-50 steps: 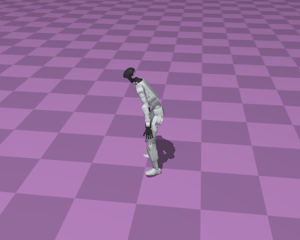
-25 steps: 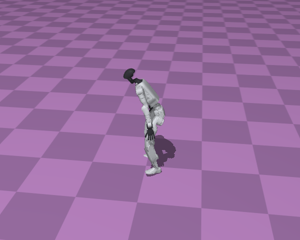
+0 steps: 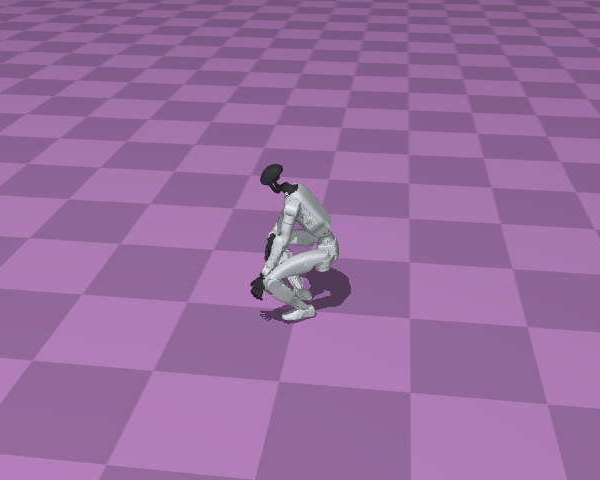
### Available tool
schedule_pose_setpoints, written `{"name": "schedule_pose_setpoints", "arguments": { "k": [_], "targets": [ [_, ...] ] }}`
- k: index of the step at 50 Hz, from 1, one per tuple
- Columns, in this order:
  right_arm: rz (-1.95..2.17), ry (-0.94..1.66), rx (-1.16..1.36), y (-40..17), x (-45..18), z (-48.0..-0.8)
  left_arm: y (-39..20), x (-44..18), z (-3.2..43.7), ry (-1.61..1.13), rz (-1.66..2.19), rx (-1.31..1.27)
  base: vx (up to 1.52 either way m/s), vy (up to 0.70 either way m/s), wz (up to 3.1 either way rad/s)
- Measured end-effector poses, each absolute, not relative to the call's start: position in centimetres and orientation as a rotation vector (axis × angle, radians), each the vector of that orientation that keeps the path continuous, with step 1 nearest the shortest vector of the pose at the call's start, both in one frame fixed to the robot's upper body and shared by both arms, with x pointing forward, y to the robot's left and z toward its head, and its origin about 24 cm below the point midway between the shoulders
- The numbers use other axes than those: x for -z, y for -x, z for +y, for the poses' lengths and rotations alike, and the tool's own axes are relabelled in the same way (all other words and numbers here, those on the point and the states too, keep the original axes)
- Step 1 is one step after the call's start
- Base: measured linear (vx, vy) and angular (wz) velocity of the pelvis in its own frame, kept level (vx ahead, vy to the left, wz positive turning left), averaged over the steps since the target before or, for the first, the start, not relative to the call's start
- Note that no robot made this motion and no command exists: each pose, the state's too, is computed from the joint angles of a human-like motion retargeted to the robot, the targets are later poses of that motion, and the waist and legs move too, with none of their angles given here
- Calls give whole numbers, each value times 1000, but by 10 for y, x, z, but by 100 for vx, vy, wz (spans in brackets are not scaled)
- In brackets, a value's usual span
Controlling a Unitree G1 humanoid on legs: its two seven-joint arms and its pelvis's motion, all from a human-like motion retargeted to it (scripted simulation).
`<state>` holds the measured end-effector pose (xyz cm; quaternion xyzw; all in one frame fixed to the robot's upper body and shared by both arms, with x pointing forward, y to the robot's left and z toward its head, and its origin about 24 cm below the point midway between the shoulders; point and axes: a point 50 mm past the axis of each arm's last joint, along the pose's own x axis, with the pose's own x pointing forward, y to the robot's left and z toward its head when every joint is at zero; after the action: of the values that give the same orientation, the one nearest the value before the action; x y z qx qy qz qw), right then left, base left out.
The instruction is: In place motions
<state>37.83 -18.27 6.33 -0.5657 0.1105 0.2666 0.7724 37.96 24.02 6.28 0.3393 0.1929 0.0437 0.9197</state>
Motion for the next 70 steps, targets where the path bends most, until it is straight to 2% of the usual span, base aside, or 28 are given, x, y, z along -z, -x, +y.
{"name": "schedule_pose_setpoints", "arguments": {
  "k": [5,12,15,19,25,31,36,40,43,45,52,60,65,70],
  "targets": [
    [190,1217,-554,-385,-73,-172,-378,-62,244,-604,405,-122,1,0,-7],
    [111,1204,-384,-405,-129,-194,-393,-111,264,-614,317,-150,0,0,0],
    [205,1181,-363,-395,-104,-209,-380,-85,271,-573,397,-167,10,2,-11],
    [390,1115,-337,-364,-41,-229,-343,-23,281,-480,559,-188,18,1,10],
    [791,874,-209,-275,64,-258,-267,75,253,-194,799,-231,10,2,50],
    [1268,601,-109,-125,147,-262,-144,153,215,97,1081,-327,26,3,21],
    [1599,485,-64,-7,163,-264,-40,176,209,66,1378,-323,47,7,39],
    [1722,436,-65,28,163,-257,-13,181,188,299,1477,-465,12,-1,24],
    [1648,491,-84,9,164,-261,-27,182,170,541,1422,-607,-9,4,-48],
    [1572,557,-94,-16,163,-265,-45,181,172,555,1363,-607,-12,6,-31],
    [1204,681,-111,-122,145,-269,-150,149,223,247,1059,-462,-17,-1,36],
    [832,818,-108,-244,85,-266,-256,76,270,9,754,-389,-14,0,-16],
    [632,836,-136,-299,41,-252,-295,39,275,-35,622,-363,-7,-1,-3],
    [551,849,-190,-320,23,-234,-298,36,274,-32,626,-355,-1,1,-11]
  ]
}}
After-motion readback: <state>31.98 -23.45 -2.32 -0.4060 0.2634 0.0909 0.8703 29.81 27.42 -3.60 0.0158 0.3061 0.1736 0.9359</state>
